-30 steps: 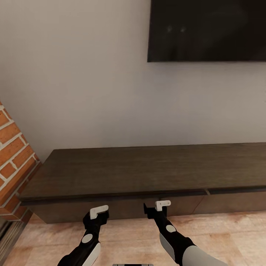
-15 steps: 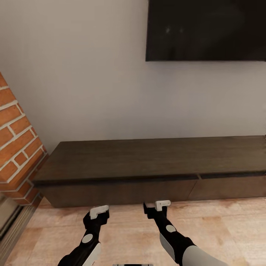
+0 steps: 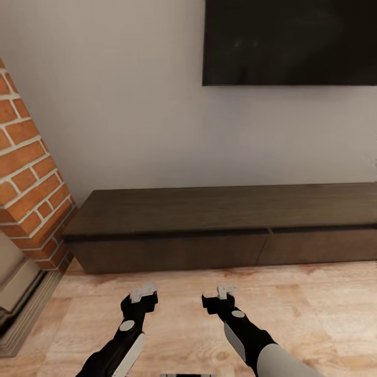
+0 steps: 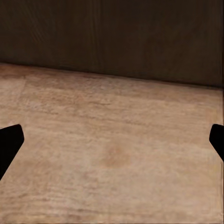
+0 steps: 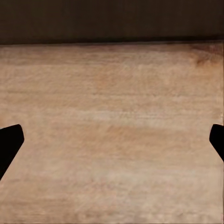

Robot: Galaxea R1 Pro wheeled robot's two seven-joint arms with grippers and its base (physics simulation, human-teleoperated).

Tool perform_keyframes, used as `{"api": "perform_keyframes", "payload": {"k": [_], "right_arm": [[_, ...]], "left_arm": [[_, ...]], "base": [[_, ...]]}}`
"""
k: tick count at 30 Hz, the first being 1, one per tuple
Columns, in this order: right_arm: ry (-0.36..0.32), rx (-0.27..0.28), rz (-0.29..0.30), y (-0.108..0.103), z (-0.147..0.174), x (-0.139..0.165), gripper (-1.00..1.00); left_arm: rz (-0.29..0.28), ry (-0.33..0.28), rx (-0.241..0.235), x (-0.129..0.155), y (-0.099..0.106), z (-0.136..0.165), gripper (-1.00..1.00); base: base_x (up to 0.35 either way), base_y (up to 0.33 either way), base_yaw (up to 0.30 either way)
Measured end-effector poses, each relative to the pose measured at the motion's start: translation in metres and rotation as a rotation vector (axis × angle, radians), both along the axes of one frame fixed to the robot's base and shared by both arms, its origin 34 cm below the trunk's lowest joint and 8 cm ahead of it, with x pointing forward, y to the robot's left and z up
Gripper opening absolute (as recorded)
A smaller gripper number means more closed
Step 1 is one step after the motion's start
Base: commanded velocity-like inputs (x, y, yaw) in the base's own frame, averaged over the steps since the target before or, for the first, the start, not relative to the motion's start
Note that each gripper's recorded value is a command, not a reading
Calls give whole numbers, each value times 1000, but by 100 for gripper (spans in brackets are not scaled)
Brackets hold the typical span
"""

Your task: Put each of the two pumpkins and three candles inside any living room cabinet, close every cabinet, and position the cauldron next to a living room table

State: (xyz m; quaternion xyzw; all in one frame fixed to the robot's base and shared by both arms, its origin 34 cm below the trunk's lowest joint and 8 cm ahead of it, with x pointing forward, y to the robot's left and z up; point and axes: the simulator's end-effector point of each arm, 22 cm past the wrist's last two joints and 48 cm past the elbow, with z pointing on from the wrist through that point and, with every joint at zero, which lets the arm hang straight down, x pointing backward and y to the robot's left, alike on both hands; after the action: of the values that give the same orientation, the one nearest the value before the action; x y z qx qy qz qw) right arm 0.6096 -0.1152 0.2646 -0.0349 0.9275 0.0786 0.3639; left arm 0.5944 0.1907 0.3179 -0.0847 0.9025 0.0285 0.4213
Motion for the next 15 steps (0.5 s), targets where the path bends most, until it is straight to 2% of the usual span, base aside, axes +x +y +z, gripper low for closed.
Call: {"api": "perform_keyframes", "payload": {"k": [1,2,3,5,6,8,11,15], "right_arm": [[47,-1,13,4,1,-1,100],[67,-2,18,6,1,-1,100],[115,-2,32,10,5,0,100],[163,7,45,16,18,5,100],[174,18,54,21,34,14,100],[149,36,65,28,64,32,100],[100,56,80,35,103,51,100],[89,62,87,38,117,56,100]], "left_arm": [[-12,61,15,-1,-2,4,100],[-14,85,20,-2,-1,5,100],[-9,150,26,-3,5,11,100],[17,228,12,-3,22,22,100],[43,275,-15,-4,35,31,100],[68,330,-63,-8,47,40,100],[57,393,-125,-16,45,48,100],[36,410,-154,-18,41,57,100]], "base": [[-245,-21,0],[-177,-11,0],[-113,-7,0],[-55,-3,0],[-24,-1,0],[-12,-1,0],[-35,0,0],[-56,0,0]]}}
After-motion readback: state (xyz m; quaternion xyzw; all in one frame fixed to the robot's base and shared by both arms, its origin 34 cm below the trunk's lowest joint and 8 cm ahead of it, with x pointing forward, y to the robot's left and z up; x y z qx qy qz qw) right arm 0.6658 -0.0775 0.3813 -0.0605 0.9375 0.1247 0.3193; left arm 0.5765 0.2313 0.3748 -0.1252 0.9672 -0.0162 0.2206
